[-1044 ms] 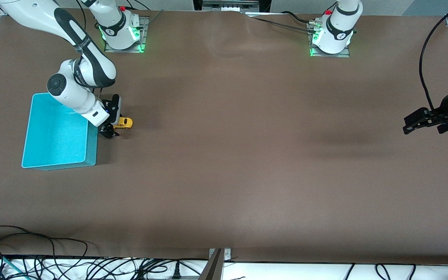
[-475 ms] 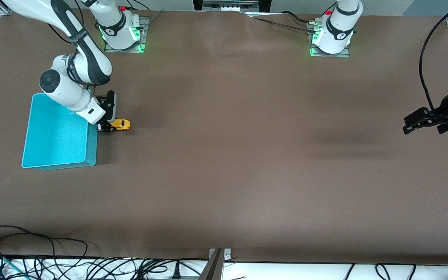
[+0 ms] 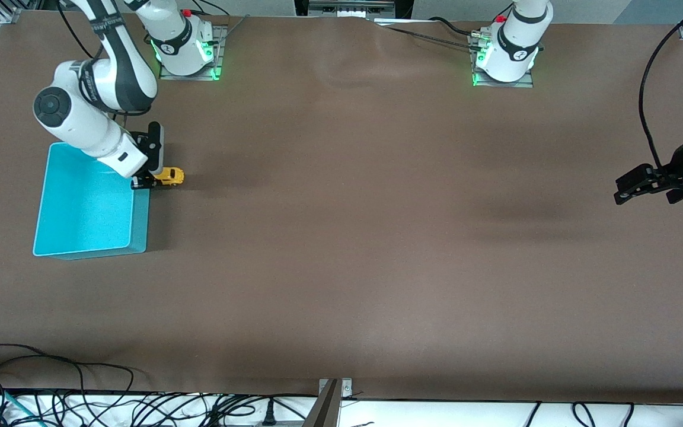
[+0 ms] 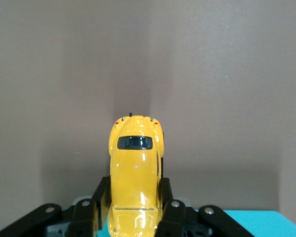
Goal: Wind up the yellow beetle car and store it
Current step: 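Lift the car with the right gripper and carry it over the bin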
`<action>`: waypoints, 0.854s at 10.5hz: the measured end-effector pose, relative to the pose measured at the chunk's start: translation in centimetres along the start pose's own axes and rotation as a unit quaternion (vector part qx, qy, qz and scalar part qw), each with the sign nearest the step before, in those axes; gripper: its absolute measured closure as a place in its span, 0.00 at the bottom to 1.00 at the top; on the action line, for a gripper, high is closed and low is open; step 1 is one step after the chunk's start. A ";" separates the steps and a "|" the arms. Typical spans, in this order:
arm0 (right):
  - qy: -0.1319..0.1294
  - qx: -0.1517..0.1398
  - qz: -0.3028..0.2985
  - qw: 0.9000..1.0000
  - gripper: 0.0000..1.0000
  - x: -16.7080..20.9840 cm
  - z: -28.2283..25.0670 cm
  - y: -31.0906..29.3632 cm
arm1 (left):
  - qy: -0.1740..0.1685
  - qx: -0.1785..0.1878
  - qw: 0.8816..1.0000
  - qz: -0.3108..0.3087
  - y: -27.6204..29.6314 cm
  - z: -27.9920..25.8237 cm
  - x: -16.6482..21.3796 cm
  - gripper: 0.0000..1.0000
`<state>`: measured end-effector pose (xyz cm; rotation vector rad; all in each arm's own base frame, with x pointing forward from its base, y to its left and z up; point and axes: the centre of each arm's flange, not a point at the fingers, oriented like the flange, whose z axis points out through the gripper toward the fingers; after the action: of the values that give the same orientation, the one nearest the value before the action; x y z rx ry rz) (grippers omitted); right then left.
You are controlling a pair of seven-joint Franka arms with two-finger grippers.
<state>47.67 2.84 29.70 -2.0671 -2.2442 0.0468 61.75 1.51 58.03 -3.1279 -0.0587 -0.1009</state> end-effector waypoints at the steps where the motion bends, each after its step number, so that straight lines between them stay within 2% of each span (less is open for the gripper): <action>1: 0.011 0.010 -0.005 1.000 0.56 0.4 -2.0 -0.3 | 0.000 0.000 1.000 0.000 0.0 0.0 0.0 0.00; 3: 0.029 0.019 -0.041 0.999 0.56 0.8 -5.8 -0.4 | -0.004 0.000 1.000 0.000 0.0 0.1 -0.1 0.00; 4: 0.033 0.023 -0.063 0.997 0.56 -0.1 -7.3 -0.4 | -0.010 0.001 1.000 0.000 0.0 0.2 -0.2 0.00; 6: 0.044 0.021 -0.102 0.994 0.56 -4.6 -8.4 -0.6 | -0.015 0.001 1.000 0.000 0.0 0.3 -0.3 0.00; 9: 0.059 0.025 -0.160 0.985 0.56 -11.7 -6.8 -1.7 | -0.016 0.001 1.000 0.000 0.0 0.3 -0.3 0.00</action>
<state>47.49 -9.19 36.11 -1.6147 -2.4398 -0.0401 61.42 1.50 57.74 -3.1281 -0.0585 -0.0510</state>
